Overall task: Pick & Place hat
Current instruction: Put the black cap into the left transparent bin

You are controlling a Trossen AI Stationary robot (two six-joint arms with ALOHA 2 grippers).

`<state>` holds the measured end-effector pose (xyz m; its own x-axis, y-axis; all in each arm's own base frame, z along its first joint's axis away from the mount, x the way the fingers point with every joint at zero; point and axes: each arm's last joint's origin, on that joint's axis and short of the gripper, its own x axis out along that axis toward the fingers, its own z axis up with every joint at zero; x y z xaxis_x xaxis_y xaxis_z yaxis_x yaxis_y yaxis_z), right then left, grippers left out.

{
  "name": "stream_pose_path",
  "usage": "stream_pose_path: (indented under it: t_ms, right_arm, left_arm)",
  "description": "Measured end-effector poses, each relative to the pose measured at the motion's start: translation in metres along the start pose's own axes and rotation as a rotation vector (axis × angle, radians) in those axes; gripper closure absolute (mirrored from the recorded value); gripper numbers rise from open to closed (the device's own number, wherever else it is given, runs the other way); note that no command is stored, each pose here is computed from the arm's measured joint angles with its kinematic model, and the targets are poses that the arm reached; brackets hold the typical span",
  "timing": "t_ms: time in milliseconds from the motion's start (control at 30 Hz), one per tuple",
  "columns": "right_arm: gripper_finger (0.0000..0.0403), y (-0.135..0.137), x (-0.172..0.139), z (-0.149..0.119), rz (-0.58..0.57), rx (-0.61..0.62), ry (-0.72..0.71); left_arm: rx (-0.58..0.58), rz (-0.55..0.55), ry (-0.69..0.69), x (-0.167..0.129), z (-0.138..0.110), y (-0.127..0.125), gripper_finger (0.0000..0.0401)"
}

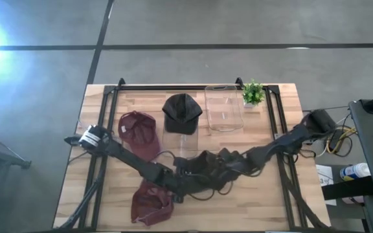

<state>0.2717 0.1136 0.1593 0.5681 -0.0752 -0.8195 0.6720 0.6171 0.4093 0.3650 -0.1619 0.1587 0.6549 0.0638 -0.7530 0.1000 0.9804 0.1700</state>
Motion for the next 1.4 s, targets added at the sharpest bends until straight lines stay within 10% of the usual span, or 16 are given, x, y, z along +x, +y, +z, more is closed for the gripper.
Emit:
stream_pose_path:
  t_ms: [567, 1067, 1400]
  right_arm:
    - [0.0168, 0.046, 0.07, 0.026, 0.046, -0.25, 0.125]
    - [0.0168, 0.061, 0.018, 0.044, 0.046, -0.566, 0.064]
    - [0.0168, 0.035, -0.009, 0.044, 0.001, -0.894, 0.08]
  left_arm:
    - [-0.072, 0.156, -0.063, -0.001, 0.003, 0.001, 0.0234]
    - [0.006, 0.201, -0.019, -0.073, 0.012, 0.022, 0.0234]
    - [-0.049, -0.081, 0.036, -0.073, 0.006, -0.006, 0.0234]
